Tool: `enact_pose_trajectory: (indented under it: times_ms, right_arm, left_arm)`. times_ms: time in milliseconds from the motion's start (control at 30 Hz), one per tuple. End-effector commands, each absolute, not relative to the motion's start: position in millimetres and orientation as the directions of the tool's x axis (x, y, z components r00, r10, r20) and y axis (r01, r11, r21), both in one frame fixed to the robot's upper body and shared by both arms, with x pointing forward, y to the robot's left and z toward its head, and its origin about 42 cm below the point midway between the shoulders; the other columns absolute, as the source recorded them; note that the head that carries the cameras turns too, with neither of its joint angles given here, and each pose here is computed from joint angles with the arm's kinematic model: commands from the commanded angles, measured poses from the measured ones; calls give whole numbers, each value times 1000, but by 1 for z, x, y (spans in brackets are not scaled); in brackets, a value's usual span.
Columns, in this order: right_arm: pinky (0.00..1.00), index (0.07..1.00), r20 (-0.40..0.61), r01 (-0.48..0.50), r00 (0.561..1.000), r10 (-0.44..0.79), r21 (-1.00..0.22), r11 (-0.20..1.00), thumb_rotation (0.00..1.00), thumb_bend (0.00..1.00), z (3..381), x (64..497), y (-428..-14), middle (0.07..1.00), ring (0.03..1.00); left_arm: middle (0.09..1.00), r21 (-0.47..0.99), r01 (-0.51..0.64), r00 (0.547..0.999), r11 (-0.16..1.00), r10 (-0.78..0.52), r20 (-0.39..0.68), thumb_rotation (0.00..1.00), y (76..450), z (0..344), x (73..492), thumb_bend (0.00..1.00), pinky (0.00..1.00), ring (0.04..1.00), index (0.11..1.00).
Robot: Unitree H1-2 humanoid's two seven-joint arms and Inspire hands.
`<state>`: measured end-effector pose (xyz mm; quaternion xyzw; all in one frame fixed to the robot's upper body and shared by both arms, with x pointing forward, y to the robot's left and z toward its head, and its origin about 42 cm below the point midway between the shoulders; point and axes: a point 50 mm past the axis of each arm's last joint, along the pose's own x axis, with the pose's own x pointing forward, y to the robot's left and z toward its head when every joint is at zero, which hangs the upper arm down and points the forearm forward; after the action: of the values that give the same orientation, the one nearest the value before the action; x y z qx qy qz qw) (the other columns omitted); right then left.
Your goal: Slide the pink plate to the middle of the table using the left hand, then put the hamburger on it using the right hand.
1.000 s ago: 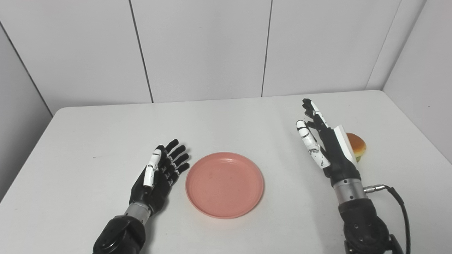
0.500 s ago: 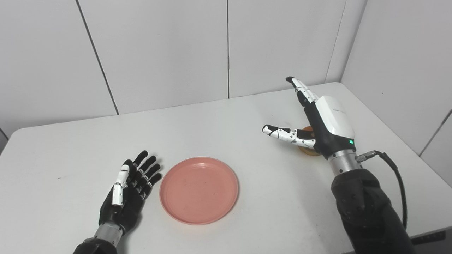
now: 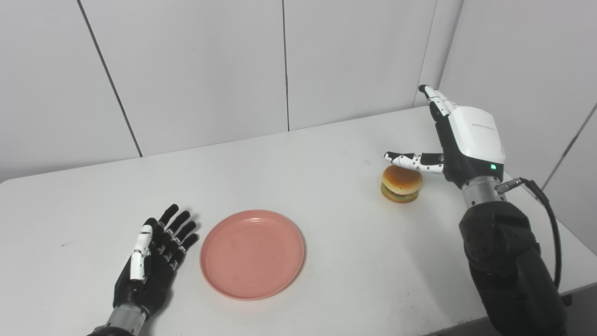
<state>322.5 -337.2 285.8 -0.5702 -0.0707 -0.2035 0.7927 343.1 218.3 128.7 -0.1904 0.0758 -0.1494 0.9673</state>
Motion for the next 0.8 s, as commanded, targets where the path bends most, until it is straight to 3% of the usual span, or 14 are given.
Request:
enact_pose_trajectory:
  times_ms: [0,500,767]
  right_arm:
    - [720,922,396,459,876,-274,-860,224,564,890,294,324,-348,907,856]
    - [734,993,188,283,927,-324,-919,275,652,947,245,358,-355,961,905]
    - [776,988,146,250,939,-310,-911,328,621,968,230,374,-352,971,931]
  left_arm:
    - [908,-384,263,945,885,-317,-84,1000,222,132,348,320,920,910,900]
    - [913,-377,261,945,889,-315,-88,1000,224,131,347,325,931,916,902]
    - [913,-375,261,944,889,-316,-93,1000,226,131,346,327,931,917,904]
